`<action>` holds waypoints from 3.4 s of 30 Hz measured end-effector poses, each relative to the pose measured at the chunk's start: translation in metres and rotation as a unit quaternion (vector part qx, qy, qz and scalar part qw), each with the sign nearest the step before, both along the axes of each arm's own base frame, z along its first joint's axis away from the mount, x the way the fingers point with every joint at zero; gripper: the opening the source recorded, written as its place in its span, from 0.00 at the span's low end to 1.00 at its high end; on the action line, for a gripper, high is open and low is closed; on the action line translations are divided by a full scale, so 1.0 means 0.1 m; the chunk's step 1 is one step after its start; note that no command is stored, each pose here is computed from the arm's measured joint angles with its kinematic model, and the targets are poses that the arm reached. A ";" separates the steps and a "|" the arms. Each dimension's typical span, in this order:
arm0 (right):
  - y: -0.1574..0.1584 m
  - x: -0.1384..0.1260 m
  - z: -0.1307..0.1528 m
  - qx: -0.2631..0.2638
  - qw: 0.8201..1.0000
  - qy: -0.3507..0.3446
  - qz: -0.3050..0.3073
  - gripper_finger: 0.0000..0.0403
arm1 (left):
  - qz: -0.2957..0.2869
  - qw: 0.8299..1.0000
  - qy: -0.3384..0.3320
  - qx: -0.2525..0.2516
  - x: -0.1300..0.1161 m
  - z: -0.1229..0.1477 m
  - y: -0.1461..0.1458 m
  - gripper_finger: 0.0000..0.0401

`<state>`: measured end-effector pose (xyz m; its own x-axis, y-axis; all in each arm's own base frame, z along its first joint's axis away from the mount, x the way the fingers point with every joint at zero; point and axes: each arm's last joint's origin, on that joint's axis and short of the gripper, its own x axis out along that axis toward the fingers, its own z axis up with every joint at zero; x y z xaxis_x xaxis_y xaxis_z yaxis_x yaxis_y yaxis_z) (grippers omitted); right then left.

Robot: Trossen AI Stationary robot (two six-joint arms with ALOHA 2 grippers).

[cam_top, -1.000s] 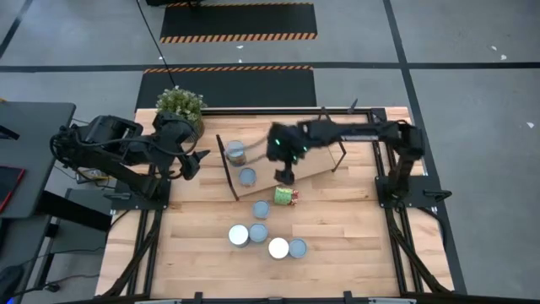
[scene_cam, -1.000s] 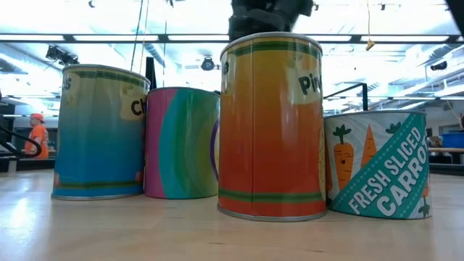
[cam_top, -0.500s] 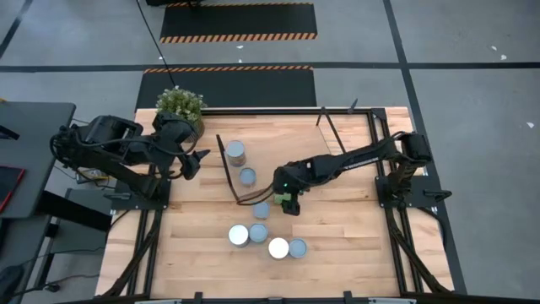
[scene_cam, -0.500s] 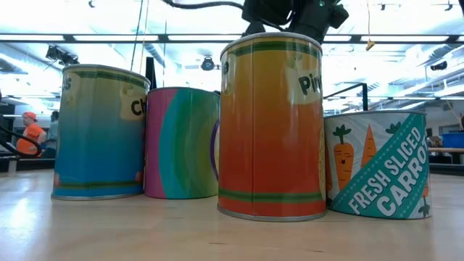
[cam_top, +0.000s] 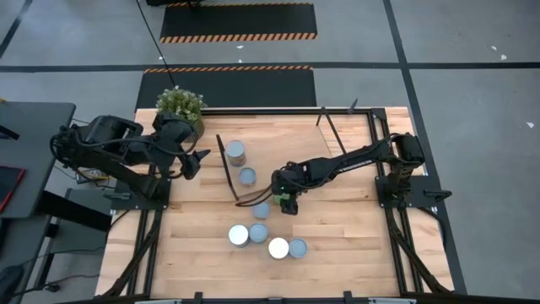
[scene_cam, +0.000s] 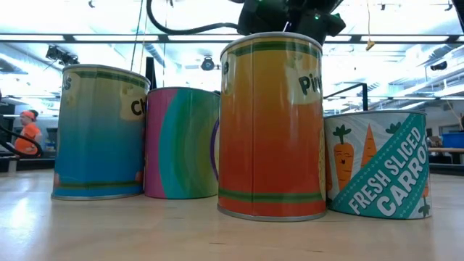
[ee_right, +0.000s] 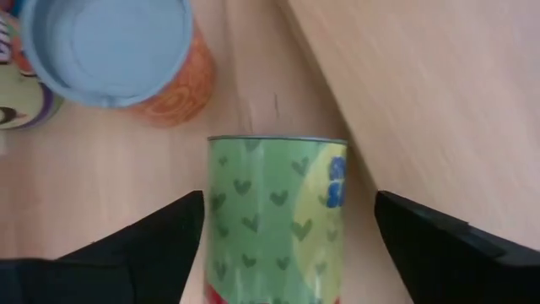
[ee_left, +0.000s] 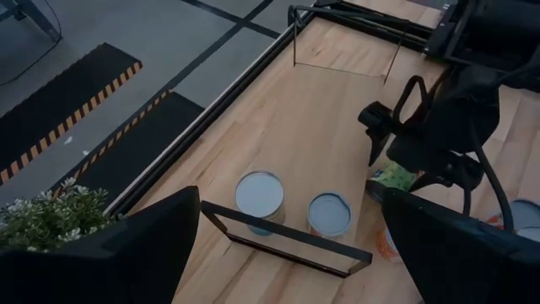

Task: Pick and place cans onto a shelf
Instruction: Put the canned spaghetti on the shelf

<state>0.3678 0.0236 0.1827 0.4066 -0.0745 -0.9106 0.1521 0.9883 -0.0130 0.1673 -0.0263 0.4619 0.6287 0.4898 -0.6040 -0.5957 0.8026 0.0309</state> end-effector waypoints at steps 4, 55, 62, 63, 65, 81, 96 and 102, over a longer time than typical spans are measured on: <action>0.01 0.02 -0.08 0.012 1.000 0.006 0.015 0.78 | 0.000 1.000 0.000 0.000 0.00 0.00 0.00 0.94; -0.84 -0.25 0.40 0.084 0.888 -0.451 -0.029 0.67 | 0.012 1.000 0.003 0.010 -0.01 0.00 0.02 0.94; -0.84 -0.38 1.12 0.063 0.870 -0.489 -0.001 0.67 | 0.006 0.998 0.054 -0.005 0.37 -0.14 0.16 0.94; -0.83 -0.41 1.23 0.055 0.867 -0.495 0.004 0.67 | 0.008 0.998 0.063 0.003 0.42 -0.16 0.21 0.94; -0.83 -0.47 1.43 0.037 0.864 -0.502 0.013 0.67 | 0.015 0.997 0.073 0.016 0.55 -0.19 0.30 0.94; -0.68 -0.72 2.00 -0.028 0.853 -0.521 -0.005 0.67 | -0.038 0.998 -0.047 0.016 1.10 -0.13 0.71 0.94; -0.58 -0.68 1.97 -0.039 0.857 -0.514 0.006 0.67 | -0.057 0.996 -0.055 0.033 1.15 -0.11 0.71 0.94; -0.56 -0.64 1.86 -0.025 0.876 -0.482 0.019 0.67 | -0.063 0.992 -0.095 0.048 1.19 -0.03 0.71 0.94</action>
<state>0.3035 -0.0327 0.3688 0.9876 -0.0737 -0.1385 0.0826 0.9948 0.0602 0.2866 0.0449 0.4587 0.7870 0.4493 -0.4228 -0.4929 0.8701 0.0071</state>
